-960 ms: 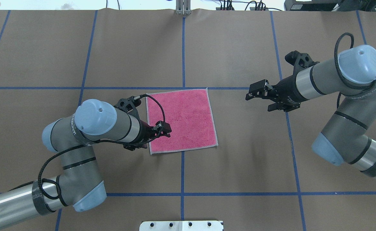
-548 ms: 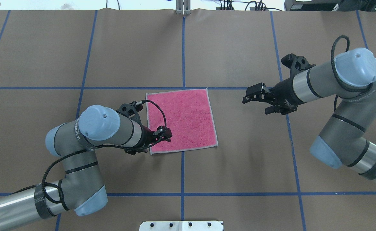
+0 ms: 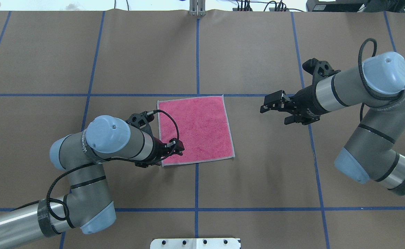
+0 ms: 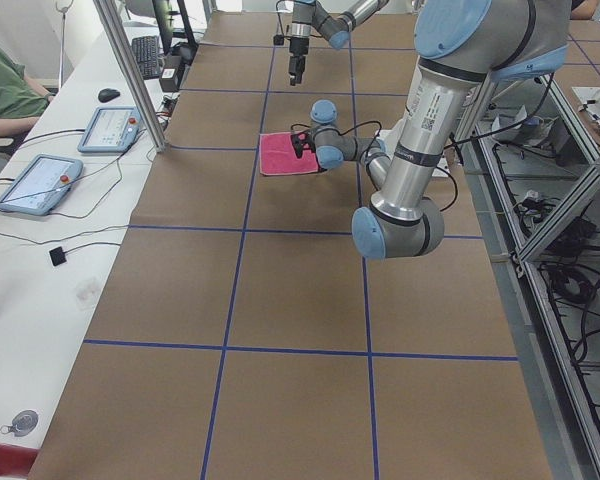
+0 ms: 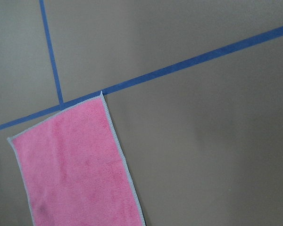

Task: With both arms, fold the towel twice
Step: 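Grasp the pink towel's edge nearest the left gripper with the left gripper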

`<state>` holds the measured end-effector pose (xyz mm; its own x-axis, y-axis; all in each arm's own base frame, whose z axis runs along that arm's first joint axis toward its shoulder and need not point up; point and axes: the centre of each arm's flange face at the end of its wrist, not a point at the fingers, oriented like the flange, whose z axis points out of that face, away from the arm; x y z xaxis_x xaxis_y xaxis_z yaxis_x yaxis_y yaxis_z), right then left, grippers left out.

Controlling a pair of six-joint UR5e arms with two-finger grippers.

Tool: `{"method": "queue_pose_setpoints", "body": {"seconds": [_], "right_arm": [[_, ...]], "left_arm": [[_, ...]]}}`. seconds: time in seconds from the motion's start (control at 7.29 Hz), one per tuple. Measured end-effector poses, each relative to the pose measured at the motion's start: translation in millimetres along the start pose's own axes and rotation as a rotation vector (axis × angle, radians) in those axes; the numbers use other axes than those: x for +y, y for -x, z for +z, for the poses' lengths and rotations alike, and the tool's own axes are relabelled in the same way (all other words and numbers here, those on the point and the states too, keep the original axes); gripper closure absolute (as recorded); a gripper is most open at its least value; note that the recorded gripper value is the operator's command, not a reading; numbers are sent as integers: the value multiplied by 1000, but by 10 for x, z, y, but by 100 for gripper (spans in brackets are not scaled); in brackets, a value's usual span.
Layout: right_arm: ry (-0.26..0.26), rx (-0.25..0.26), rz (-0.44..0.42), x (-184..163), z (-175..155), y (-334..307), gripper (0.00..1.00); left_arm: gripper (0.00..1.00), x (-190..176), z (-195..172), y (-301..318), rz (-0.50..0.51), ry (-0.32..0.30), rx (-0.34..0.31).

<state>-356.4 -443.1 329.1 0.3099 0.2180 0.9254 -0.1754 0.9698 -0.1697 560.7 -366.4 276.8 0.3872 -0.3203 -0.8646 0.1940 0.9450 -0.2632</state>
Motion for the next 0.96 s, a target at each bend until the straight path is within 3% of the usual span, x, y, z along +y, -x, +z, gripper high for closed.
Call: {"method": "queue_pose_setpoints", "body": {"seconds": [0.55,0.96], "right_arm": [[1,4,2,-4,9,-23,0],[1,3,0,-4,8,-16,0]], "left_arm": [[18,-16,47,34,-2,-1,-10],[26,-5,81,100,-2,2,-19]]}}
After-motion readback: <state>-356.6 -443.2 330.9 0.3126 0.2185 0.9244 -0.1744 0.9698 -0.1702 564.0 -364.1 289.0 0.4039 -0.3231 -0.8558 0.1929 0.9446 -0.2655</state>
